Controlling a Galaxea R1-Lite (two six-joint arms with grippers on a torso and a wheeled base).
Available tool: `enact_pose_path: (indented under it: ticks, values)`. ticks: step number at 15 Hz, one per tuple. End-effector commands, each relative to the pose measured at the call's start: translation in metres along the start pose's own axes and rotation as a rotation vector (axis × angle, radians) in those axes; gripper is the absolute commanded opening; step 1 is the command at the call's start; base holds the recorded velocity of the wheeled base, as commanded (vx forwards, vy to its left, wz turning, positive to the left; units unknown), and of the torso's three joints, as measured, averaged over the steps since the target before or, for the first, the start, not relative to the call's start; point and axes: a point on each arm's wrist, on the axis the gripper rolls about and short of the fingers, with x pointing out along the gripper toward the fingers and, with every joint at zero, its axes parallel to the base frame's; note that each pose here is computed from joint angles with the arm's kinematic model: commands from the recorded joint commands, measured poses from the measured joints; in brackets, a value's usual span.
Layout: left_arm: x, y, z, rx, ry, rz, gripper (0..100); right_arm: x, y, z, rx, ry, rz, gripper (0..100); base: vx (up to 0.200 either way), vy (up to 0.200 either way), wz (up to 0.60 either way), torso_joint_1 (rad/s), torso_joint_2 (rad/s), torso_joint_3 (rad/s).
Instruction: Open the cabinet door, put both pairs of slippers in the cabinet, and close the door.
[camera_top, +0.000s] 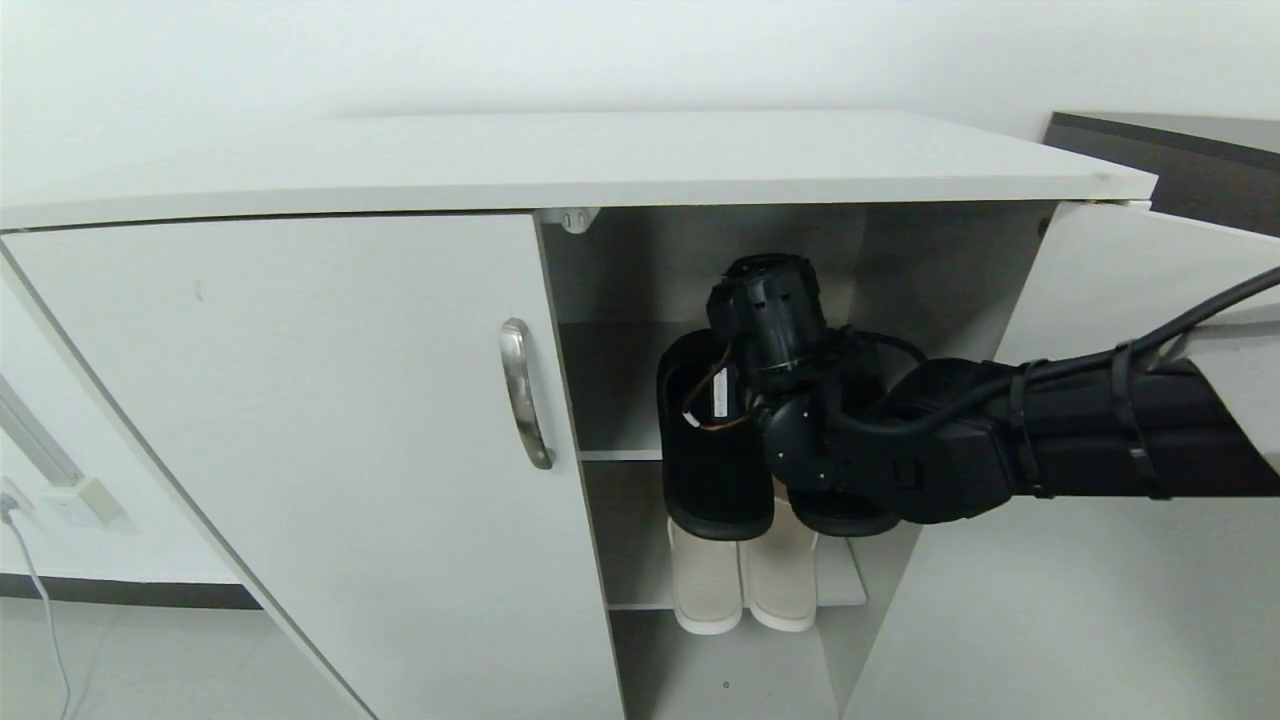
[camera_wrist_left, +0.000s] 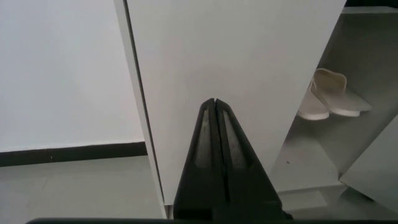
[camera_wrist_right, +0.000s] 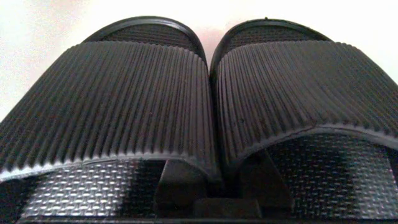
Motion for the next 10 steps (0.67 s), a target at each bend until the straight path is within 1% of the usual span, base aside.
enact_pose_path:
  ticks: [1,3,10]
  values:
    - [0.0,0.0,0.0,0.0,0.0,0.001,0,0.017,0.005,0.003,-0.001,-0.004,-0.009,0,0.0,0.0,0.0,0.0,0.0,0.0]
    - [0.0,0.0,0.0,-0.005,0.0,0.002,0,0.025,0.006,0.009,0.001,-0.003,-0.009,0,0.0,0.0,0.0,0.0,0.0,0.0]
    - [0.0,0.0,0.0,-0.005,0.0,0.004,0,0.044,0.009,0.021,0.012,-0.038,-0.018,0,0.0,0.0,0.0,0.0,0.0,0.0]
